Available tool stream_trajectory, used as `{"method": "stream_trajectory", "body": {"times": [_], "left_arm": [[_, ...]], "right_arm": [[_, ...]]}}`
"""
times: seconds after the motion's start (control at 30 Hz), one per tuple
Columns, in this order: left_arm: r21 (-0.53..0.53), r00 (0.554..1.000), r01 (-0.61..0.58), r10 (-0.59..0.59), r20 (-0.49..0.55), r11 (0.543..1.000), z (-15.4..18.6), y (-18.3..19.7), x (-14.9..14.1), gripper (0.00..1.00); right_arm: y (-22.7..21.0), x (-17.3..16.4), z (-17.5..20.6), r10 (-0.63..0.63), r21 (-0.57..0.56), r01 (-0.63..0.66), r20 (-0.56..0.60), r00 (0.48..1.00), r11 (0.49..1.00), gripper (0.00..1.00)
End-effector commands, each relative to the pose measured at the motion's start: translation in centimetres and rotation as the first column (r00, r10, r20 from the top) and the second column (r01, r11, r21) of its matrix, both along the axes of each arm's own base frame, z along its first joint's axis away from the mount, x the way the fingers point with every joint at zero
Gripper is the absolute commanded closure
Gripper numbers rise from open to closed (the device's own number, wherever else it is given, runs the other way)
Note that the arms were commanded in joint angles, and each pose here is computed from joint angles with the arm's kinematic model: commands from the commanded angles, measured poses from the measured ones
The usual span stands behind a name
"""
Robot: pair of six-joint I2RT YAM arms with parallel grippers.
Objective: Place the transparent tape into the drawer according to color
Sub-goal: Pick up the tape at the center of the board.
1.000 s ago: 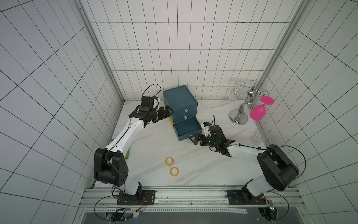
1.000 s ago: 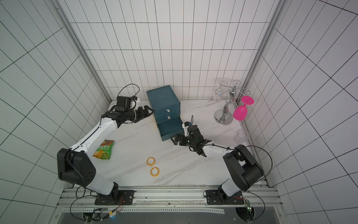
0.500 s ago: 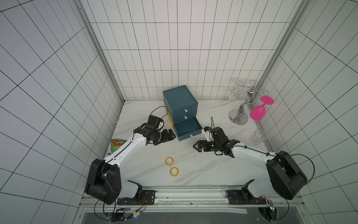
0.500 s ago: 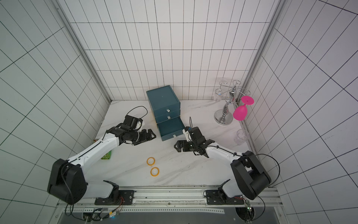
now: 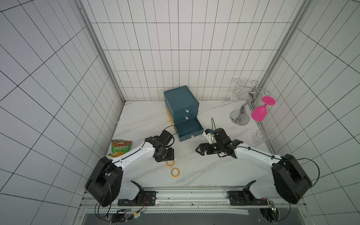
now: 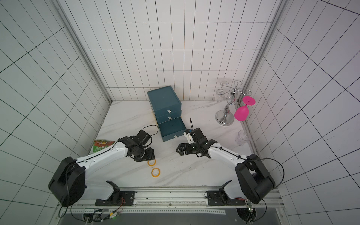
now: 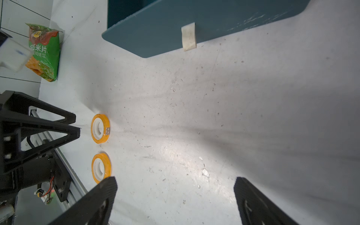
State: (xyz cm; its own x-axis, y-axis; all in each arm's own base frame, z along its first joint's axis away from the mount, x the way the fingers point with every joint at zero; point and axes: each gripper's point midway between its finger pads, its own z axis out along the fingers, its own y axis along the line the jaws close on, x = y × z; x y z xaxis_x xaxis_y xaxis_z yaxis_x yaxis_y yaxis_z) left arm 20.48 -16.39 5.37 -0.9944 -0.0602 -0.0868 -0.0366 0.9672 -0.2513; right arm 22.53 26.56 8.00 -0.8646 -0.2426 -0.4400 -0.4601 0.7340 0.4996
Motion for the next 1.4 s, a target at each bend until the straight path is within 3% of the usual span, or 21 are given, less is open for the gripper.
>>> {"method": "stream_trajectory", "body": {"times": [0.0,0.5,0.9,1.13,1.37], "left_arm": [[0.062,1.0,-0.016,0.017,-0.011,0.998,-1.2,1.0,-0.1,0.39],[0.112,0.998,0.004,0.003,-0.058,0.994,-4.3,1.1,-0.2,0.58],[0.134,0.998,0.006,0.002,-0.06,0.991,-4.5,1.1,0.1,1.0],[0.09,0.996,-0.052,0.045,0.081,0.995,-0.4,0.5,2.5,1.0],[-0.041,0.943,-0.109,0.116,0.312,0.993,6.3,-1.7,7.6,1.0]], "right_arm": [[0.1,-0.4,1.0,0.02,0.013,-0.02,0.017,1.0,1.0,0.01],[-0.3,-0.4,0.9,0.005,0.006,-0.005,0.019,1.0,1.0,0.01],[-0.3,-0.4,0.6,-0.006,0.009,0.006,0.014,1.0,1.0,0.01],[-0.6,-0.3,0.5,-0.022,0.01,0.022,0.017,1.0,1.0,0.01],[-1.1,0.0,0.7,-0.058,0.017,0.058,0.032,0.998,0.998,0.01]]}}
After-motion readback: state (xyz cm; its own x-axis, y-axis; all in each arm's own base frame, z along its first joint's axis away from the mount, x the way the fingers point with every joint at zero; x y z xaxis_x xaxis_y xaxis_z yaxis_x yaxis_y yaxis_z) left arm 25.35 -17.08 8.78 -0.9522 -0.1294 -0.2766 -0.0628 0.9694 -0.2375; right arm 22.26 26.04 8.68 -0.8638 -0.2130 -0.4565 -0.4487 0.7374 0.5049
